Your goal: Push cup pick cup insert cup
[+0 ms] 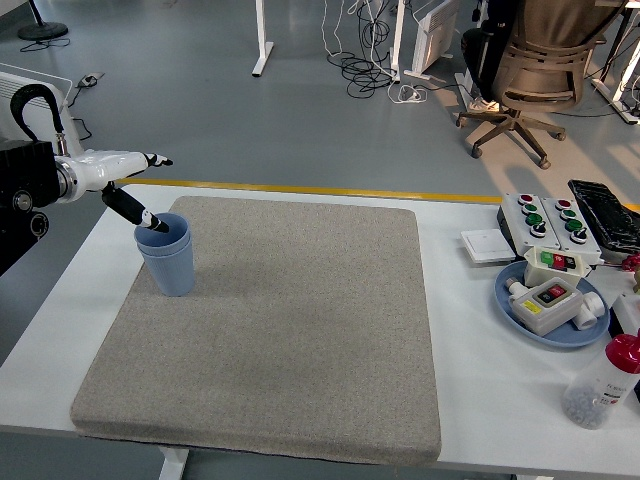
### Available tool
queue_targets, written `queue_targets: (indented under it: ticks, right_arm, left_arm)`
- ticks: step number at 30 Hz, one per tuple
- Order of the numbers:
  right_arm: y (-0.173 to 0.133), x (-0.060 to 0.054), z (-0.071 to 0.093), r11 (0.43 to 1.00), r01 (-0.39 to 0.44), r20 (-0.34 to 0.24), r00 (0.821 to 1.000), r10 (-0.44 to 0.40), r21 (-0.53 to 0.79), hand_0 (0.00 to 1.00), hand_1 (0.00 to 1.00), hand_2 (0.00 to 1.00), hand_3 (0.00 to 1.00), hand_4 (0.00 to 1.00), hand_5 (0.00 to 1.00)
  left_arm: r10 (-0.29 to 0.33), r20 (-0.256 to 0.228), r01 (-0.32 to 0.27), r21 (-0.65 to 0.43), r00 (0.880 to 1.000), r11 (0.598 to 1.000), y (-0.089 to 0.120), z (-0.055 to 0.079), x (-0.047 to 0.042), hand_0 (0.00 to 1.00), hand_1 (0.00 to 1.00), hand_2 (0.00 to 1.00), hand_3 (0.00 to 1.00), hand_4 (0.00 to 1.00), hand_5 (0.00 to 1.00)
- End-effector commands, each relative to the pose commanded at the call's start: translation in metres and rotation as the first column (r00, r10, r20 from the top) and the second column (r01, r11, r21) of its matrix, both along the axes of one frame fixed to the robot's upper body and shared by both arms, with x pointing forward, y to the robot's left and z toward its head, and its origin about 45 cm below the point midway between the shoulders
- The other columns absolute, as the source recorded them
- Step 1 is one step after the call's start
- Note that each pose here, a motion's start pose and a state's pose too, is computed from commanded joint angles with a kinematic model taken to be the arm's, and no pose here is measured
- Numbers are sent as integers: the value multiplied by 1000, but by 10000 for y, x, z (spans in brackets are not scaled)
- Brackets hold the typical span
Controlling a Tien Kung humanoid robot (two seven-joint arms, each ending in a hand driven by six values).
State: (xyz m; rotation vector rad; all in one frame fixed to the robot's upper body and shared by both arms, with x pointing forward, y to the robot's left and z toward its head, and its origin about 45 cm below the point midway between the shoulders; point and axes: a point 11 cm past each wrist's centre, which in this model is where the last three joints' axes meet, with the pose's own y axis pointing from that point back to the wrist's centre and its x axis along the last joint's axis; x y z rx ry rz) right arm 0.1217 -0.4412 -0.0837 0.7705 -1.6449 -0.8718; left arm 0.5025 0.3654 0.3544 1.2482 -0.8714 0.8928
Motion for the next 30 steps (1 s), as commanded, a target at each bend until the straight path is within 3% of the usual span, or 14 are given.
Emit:
queue_targets:
  ticks: [5, 6, 8, 11, 12, 16, 17, 18, 19, 20, 23, 24, 28, 30]
  right_arm:
    - [3, -2, -2, 1000, 2, 1, 1000, -2, 1, 666, 606, 616, 565, 102, 445]
    - [3, -3, -2, 1000, 2, 2, 1000, -2, 1, 666, 607, 616, 565, 102, 445]
    - [1, -2, -1, 1000, 1, 0, 1000, -1, 1, 666, 607, 616, 565, 102, 445]
    - [-4, -3, 1, 1000, 1, -1, 1000, -1, 0, 666, 607, 616, 565, 102, 445]
    - [-7, -4, 2, 1000, 1, -1, 1000, -1, -1, 666, 606, 616, 565, 102, 445]
    - [-16, -20, 0, 1000, 7, 1, 1000, -7, -2, 666, 606, 616, 565, 102, 445]
    - [-18, -25, -1, 1000, 9, 2, 1000, -9, -2, 666, 606, 616, 565, 102, 445]
    - [-19, -33, -3, 1000, 12, 2, 1000, -12, -1, 666, 605, 616, 565, 102, 445]
    - [-19, -35, -3, 1000, 13, 3, 1000, -13, -1, 666, 605, 616, 565, 102, 445]
    - [-19, -36, -4, 1000, 13, 3, 1000, -13, -1, 666, 605, 616, 565, 102, 445]
    - [-19, -47, -8, 1000, 17, 4, 1000, -17, 1, 666, 605, 616, 565, 102, 445]
    - [-18, -55, -10, 1000, 19, 4, 1000, -19, 2, 666, 605, 616, 565, 103, 444]
    - [-32, -64, -8, 1000, 22, 5, 1000, -22, 1, 666, 605, 616, 565, 103, 444]
    - [-35, -71, -9, 1000, 23, 4, 1000, -23, 1, 666, 605, 616, 565, 104, 445]
  left_arm:
    - [18, 177, 3, -119, 984, 993, -34, 207, 25, 998, 998, 998, 998, 998, 491]
    - [31, 211, -1, -141, 977, 990, -31, 250, 30, 979, 965, 998, 998, 834, 756]
    - [91, 288, -16, -250, 953, 968, -12, 383, 4, 979, 965, 998, 998, 834, 756]
    - [218, 373, -62, -388, 902, 920, 88, 564, -46, 979, 965, 998, 998, 834, 756]
    - [248, 384, -74, -416, 889, 906, 122, 585, -68, 783, 802, 809, 758, 600, 954]
    - [417, 394, -70, -652, 819, 755, 260, 674, -245, 783, 802, 809, 758, 600, 954]
    - [426, 388, -34, -706, 817, 708, 241, 670, -300, 783, 802, 809, 758, 600, 954]
    - [411, 364, 26, -775, 836, 632, 184, 649, -380, 804, 834, 860, 869, 605, 998]
    - [403, 358, 45, -792, 843, 609, 159, 637, -406, 804, 834, 860, 869, 605, 998]
    - [401, 350, 63, -814, 846, 578, 150, 636, -438, 804, 834, 860, 869, 605, 998]
    - [422, 316, 139, -906, 850, 399, 149, 670, -586, 804, 834, 860, 869, 605, 998]
    - [428, 303, 164, -929, 851, 332, 142, 661, -656, 861, 893, 944, 955, 597, 998]
    - [445, 194, 173, -981, 874, 88, 171, 507, -870, 861, 893, 944, 955, 597, 998]
    - [437, 136, 156, -988, 889, -11, 173, 426, -908, 872, 892, 944, 946, 585, 998]
